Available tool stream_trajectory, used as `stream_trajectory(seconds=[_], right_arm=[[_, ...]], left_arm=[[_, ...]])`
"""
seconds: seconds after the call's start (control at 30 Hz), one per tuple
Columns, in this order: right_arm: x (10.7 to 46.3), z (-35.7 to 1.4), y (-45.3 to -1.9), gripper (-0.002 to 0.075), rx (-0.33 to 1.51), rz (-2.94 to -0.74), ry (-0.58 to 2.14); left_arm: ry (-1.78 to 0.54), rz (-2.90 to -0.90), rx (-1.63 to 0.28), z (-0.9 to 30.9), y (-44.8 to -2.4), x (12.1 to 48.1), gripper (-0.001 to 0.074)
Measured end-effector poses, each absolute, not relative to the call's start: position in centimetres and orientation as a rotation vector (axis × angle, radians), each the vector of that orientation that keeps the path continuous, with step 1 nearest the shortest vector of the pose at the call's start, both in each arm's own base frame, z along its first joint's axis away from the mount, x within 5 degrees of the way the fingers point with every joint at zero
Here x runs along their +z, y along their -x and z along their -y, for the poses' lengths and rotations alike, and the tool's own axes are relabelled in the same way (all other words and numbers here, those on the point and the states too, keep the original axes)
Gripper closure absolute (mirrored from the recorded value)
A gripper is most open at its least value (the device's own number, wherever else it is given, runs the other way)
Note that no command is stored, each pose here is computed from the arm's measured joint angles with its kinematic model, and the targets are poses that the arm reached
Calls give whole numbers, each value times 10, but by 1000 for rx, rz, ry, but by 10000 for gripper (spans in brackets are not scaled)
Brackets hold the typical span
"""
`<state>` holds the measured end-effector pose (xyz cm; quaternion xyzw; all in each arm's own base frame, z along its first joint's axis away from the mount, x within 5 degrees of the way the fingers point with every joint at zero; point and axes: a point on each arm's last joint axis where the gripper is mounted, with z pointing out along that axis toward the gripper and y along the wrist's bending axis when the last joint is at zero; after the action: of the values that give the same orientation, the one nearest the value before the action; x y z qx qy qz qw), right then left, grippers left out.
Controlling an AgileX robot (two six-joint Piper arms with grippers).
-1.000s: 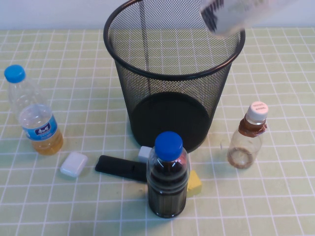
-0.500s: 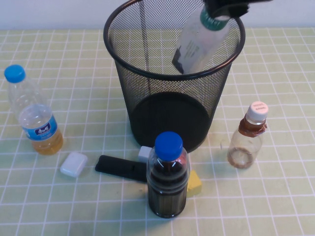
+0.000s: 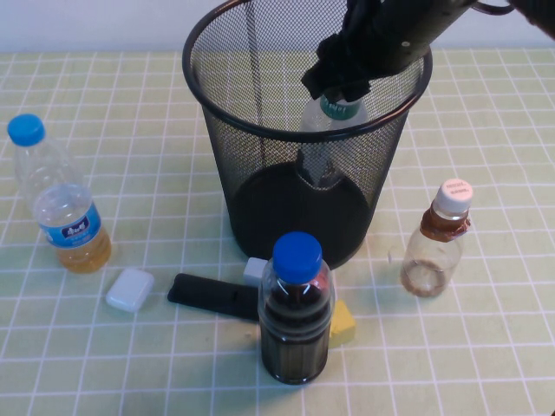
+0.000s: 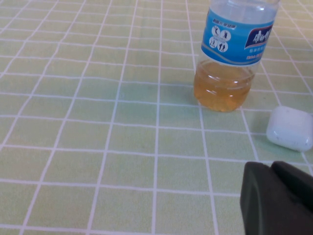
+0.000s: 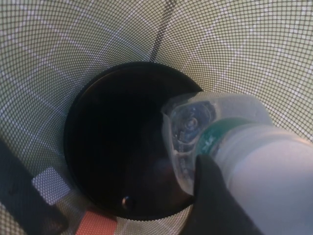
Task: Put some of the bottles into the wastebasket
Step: Place the bottle in the trash can
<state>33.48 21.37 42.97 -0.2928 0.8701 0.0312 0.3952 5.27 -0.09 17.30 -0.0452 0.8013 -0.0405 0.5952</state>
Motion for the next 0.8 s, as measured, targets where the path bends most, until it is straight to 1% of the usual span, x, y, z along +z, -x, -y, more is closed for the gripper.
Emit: stream_trajectory(seconds=[0.1,0.17,0.27,0.37,0.8], right_arm=[[429,-214,-335,624,83,-2208,743],[429,-214,-335,578,85,-2212,744],[428,-214,-334,484,83,-2229,745],[428,-213,-333,428,91,-2235,726],[432,-211,-330,416,98,-2231,712]], left_arm=[[105,-1861,-94,1,-53,173,741],[105,-1861,-94,1,-53,173,741],[105,-1861,-94,1,-53,173,741],[105,-1861,-94,1,-53,173,741],[105,-1861,-94,1,-53,173,741]])
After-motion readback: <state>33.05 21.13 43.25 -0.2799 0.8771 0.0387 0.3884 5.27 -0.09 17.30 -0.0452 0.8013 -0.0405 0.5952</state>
